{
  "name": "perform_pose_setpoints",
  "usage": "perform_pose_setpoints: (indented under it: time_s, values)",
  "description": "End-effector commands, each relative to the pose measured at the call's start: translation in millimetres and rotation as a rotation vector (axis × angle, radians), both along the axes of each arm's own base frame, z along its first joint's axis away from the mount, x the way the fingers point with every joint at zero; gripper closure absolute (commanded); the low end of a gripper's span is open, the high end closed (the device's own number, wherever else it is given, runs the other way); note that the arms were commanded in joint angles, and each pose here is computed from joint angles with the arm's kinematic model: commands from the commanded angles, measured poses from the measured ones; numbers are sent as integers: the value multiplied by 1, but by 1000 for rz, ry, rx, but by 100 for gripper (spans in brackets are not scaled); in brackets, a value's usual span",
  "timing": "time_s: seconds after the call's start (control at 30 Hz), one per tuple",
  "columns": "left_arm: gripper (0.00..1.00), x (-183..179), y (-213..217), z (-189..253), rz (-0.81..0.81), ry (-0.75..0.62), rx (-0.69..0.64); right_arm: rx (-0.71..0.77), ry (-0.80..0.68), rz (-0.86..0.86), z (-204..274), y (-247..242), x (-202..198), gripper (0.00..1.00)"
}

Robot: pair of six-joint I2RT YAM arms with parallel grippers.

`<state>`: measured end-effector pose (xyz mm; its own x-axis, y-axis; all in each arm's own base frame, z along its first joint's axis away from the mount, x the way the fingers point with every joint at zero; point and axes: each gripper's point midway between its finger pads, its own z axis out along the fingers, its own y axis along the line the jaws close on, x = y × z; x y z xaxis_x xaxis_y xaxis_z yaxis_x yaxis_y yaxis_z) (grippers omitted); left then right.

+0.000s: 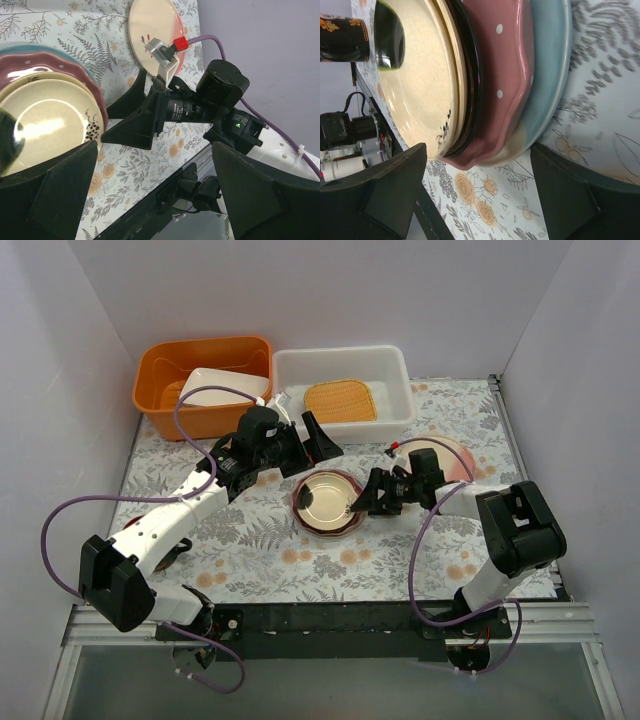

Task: Place the plates into the plastic bin on the countertop
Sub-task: Move the plate to the center of the board.

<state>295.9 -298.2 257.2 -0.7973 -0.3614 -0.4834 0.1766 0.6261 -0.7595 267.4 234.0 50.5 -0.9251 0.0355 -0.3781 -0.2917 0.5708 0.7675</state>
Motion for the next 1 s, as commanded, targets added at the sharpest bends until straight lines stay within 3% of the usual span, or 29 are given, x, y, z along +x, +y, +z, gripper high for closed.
perform_pose_setpoints:
  time_s: [0.0,0.17,0.37,0.53,0.77,0.97]
  values:
    - [2,-10,3,13,-22,-31,-20,-20,5,59,-1,28,-5,9]
    - [2,-11,4,12,-20,-30,-16,-30,8,122,-1,55,-10,9]
    - [2,-11,4,11,-24,-31,-11,-65,-10,84,2,48,-12,9]
    - [2,-12,0,10,-48,-24,4,-141,-83,13,23,24,-7,7]
    - [2,-11,-11,-7,-67,19,25,-128,-153,-102,66,-14,12,6]
    - [2,-9,-30,-24,-98,59,48,-159,-195,-250,79,-78,33,6]
